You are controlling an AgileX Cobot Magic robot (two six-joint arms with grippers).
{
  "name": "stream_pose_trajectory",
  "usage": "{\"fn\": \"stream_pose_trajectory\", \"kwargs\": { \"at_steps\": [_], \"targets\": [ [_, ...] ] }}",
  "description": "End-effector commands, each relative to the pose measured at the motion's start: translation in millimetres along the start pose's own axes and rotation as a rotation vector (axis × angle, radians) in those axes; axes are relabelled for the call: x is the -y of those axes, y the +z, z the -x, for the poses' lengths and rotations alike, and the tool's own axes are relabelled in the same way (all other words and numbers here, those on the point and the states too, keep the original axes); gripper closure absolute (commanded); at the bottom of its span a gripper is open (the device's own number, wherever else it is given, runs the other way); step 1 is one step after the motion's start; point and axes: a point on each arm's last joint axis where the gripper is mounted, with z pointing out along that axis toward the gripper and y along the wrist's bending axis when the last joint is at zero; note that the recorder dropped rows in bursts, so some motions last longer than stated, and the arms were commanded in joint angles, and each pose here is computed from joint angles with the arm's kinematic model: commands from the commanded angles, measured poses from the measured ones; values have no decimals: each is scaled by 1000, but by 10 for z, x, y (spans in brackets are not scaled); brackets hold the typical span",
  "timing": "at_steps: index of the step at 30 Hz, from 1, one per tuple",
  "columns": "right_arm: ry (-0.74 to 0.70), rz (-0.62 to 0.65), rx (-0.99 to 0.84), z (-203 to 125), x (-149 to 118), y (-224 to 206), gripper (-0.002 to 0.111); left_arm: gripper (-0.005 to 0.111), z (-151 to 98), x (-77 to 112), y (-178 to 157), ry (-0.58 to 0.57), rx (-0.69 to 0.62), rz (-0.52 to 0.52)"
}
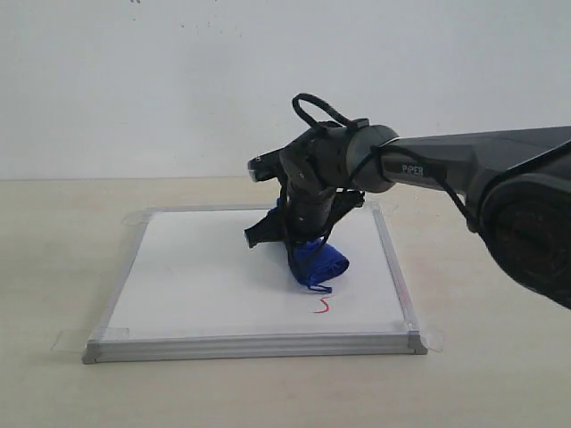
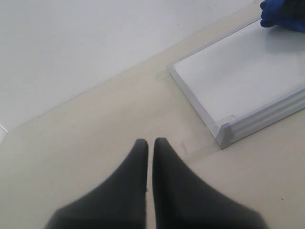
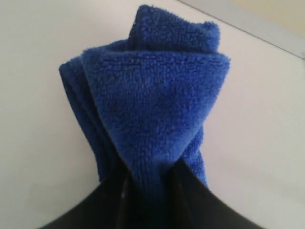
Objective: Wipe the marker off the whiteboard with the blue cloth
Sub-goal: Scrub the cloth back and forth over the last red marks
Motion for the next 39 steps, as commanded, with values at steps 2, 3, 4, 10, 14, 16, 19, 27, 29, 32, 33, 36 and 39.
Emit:
{"fn": "stream_pose_trajectory", "kwargs": {
  "at_steps": [2, 3, 4, 10, 14, 16, 19, 27, 29, 32, 33, 36, 39],
  "targets": [
    [67, 112, -3, -57, -171, 49, 109, 103, -4, 2, 1, 3, 3, 3],
    [41, 163, 19, -45, -285, 28, 109, 103, -4, 2, 1, 3, 3, 3],
    [-9, 210, 38, -44, -412, 1, 109, 103, -4, 2, 1, 3, 3, 3],
    [-414, 301, -43, -253, -904, -127, 109, 103, -4, 2, 1, 3, 3, 3],
    [-472, 225, -248, -412, -757, -126, 109, 103, -4, 2, 1, 3, 3, 3],
    [-492, 107, -330, -446, -589, -117, 109, 103, -4, 2, 1, 3, 3, 3],
    [-547, -70, -484, -497, -251, -131, 109, 103, -4, 2, 1, 3, 3, 3],
    [-306, 6, -550, -517, 352, -8, 109, 103, -6, 2, 1, 3, 1, 2],
    [-232, 117, -559, -540, 269, -3, 109, 103, -6, 2, 1, 3, 1, 2],
    [-214, 280, -556, -557, 8, -42, 109, 103, -6, 2, 1, 3, 1, 2],
    [-212, 330, -550, -560, -113, -67, 109, 103, -6, 2, 1, 3, 1, 2],
    [-240, 421, -450, -519, -468, -109, 109, 103, -6, 2, 1, 3, 1, 2],
    [-377, 465, -405, -559, -786, -180, 109, 103, -6, 2, 1, 3, 1, 2]
  ]
}}
